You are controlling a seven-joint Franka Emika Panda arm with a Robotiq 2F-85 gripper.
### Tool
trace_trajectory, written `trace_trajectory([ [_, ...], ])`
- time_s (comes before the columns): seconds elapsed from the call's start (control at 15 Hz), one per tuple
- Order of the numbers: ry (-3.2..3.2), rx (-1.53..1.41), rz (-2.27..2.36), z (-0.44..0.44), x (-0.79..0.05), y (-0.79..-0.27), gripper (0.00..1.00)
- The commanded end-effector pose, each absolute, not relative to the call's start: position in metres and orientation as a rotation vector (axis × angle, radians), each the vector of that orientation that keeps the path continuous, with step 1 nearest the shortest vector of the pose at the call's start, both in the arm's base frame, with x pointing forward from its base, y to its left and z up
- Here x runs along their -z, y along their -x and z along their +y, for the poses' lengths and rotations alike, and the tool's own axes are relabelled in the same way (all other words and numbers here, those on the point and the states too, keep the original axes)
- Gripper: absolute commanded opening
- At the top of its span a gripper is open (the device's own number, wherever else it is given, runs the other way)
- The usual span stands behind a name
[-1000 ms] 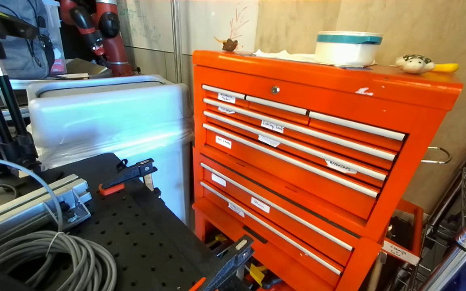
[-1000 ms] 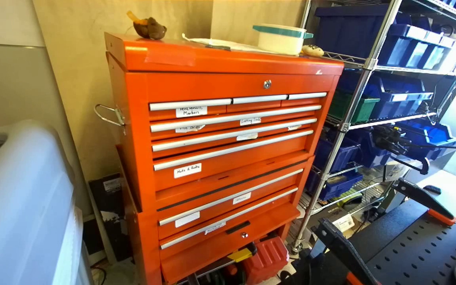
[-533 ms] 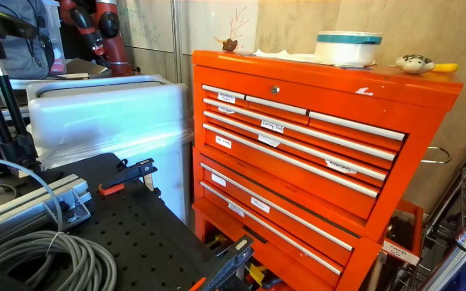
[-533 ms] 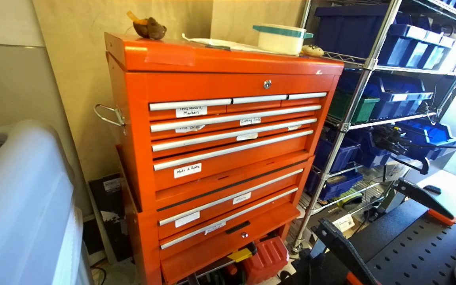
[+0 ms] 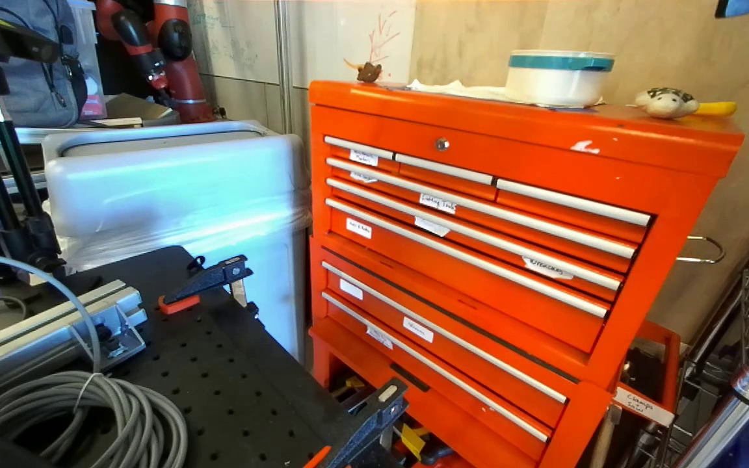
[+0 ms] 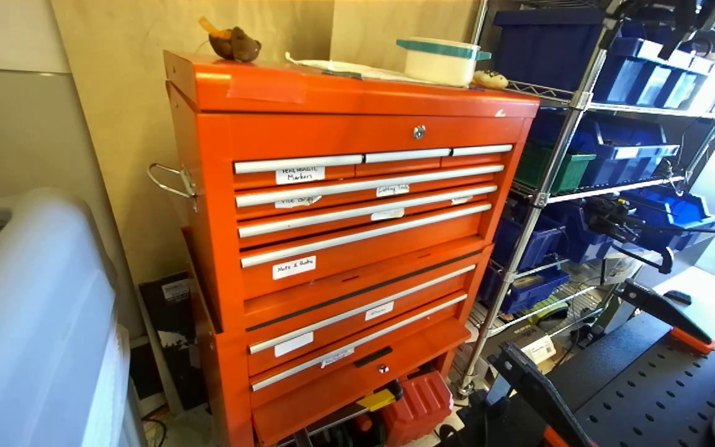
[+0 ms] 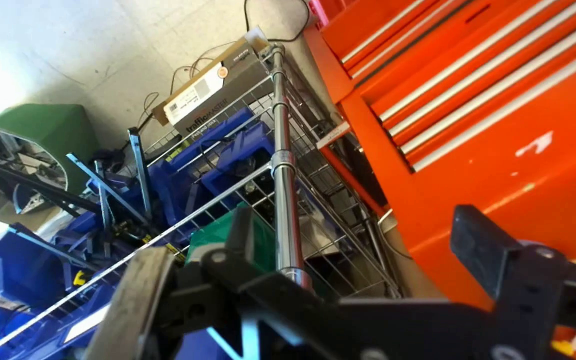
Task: Pick up the white plush toy and put it in the pot
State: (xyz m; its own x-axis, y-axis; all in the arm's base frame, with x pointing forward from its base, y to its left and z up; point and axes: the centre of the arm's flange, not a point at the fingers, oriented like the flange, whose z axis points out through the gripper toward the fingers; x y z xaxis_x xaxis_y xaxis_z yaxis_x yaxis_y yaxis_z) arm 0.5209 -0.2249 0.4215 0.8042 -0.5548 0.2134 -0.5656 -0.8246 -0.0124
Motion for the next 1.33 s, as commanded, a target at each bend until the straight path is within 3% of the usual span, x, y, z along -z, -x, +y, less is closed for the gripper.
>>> trace_trajectory([
  [0.0,-2.856,-0.369,-1.171,-0.233,-0.410,-0.581,1.00],
  [0.53,-2.852,-0.491,-1.602,-0.217,-0.390,-0.643,1.00],
  [1.13,-2.856,-0.577,-1.559,-0.177,-0.359,-0.681,1.00],
  [1.2,-2.858,-0.570,-1.552,-0.175,-0.350,-0.683,0.90],
  [1.27,-2.862,-0.561,-1.541,-0.171,-0.343,-0.686,0.72],
])
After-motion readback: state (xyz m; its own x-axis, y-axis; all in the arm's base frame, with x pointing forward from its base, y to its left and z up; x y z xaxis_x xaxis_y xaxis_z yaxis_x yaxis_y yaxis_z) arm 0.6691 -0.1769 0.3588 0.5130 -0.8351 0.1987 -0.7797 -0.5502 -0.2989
